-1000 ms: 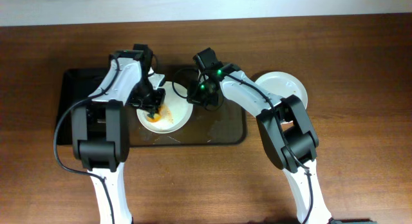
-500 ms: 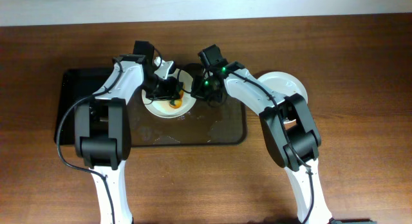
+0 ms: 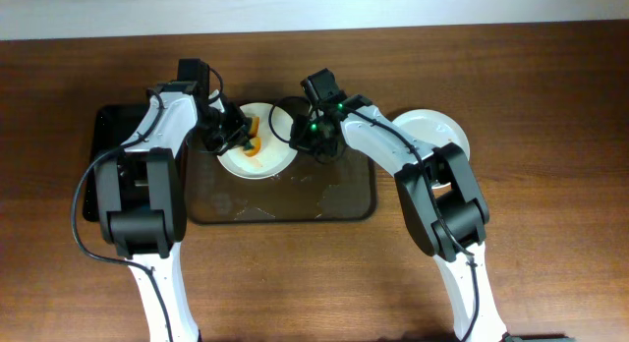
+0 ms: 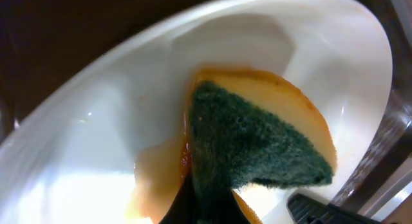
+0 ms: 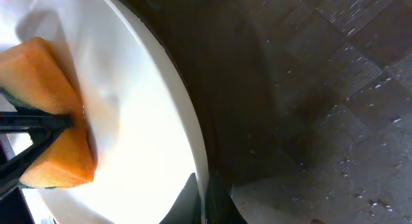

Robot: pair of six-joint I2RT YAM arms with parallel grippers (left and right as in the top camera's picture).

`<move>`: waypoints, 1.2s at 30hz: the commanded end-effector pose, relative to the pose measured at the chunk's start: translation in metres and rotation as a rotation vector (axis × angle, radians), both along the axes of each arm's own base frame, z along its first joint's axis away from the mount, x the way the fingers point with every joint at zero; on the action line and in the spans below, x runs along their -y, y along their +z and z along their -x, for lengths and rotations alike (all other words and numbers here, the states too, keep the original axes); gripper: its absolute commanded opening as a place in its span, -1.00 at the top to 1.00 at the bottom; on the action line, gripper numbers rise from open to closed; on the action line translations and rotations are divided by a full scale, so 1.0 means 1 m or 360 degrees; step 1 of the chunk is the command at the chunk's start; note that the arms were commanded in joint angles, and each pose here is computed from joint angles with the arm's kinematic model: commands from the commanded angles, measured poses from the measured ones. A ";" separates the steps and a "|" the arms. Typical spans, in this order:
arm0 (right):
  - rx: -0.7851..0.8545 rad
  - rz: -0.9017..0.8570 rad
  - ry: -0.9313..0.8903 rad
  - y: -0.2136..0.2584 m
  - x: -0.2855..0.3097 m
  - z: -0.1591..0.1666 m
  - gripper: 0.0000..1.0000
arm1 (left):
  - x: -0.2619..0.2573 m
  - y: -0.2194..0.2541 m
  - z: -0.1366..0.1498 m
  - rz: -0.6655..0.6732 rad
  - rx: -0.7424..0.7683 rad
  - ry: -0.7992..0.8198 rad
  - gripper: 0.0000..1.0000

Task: Clean dirty plates on tray and stack at the side
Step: 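Scrub the cream plate with the sponge while the right gripper holds rim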

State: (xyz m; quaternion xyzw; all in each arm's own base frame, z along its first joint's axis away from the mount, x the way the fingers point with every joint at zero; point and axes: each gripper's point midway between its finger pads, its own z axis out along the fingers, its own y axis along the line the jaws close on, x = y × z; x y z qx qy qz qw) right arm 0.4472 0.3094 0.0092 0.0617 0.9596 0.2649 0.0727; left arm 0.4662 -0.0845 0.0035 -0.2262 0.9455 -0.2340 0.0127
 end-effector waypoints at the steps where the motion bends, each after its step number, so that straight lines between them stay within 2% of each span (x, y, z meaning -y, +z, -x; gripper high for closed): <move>1: -0.0063 0.0014 0.0031 -0.015 -0.001 0.010 0.92 | -0.047 -0.050 0.039 -0.0373 -0.0161 -0.0319 0.99; 5: -0.0063 0.0009 0.0038 -0.015 -0.001 0.010 0.92 | -0.088 -0.051 0.070 -0.0730 -0.0384 -0.0399 0.99; 6: -0.0063 0.0009 0.0038 -0.015 -0.001 0.010 0.92 | -0.105 -0.049 0.073 -0.0892 -0.0426 -0.0388 0.99; 8: -0.0065 0.0006 0.0040 -0.015 -0.002 0.011 0.92 | -0.137 -0.043 0.071 -0.1206 -0.0462 -0.0213 0.99; 9: -0.0065 0.0006 0.0040 -0.015 -0.002 0.011 0.92 | -0.143 -0.042 0.067 -0.1259 -0.0442 -0.0180 0.99; 14: -0.0065 0.0006 0.0040 -0.015 -0.002 0.011 0.92 | -0.130 -0.043 0.046 -0.1263 -0.0304 -0.0178 0.99; 17: -0.0065 0.0006 0.0040 -0.015 -0.002 0.011 0.92 | -0.094 -0.041 0.039 -0.1135 -0.0225 -0.0441 0.99; 20: -0.0065 0.0006 0.0040 -0.015 -0.002 0.011 0.92 | -0.058 -0.019 0.026 -0.1081 -0.0134 -0.0604 0.99; 22: -0.0065 0.0006 0.0040 -0.015 -0.002 0.011 0.92 | -0.031 -0.008 0.020 -0.0921 -0.0047 -0.0767 0.99; 25: -0.0065 0.0006 0.0040 -0.015 -0.002 0.011 0.92 | 0.025 0.000 0.019 -0.0433 0.0148 -0.1039 0.99; 26: -0.0065 0.0006 0.0040 -0.015 -0.002 0.011 0.92 | 0.032 0.001 0.020 -0.0365 0.0181 -0.1097 0.99; 29: -0.0066 0.0005 0.0041 -0.015 -0.002 0.011 0.92 | 0.034 -0.001 0.017 -0.0356 0.0204 -0.1098 0.99; 31: -0.0066 0.0005 0.0041 -0.015 -0.002 0.011 0.92 | 0.035 -0.003 0.004 -0.0373 0.0282 -0.1080 0.99; 36: -0.0065 0.0006 0.0040 -0.015 -0.002 0.011 0.92 | -0.003 -0.010 -0.035 -0.0782 0.0315 -0.0690 0.99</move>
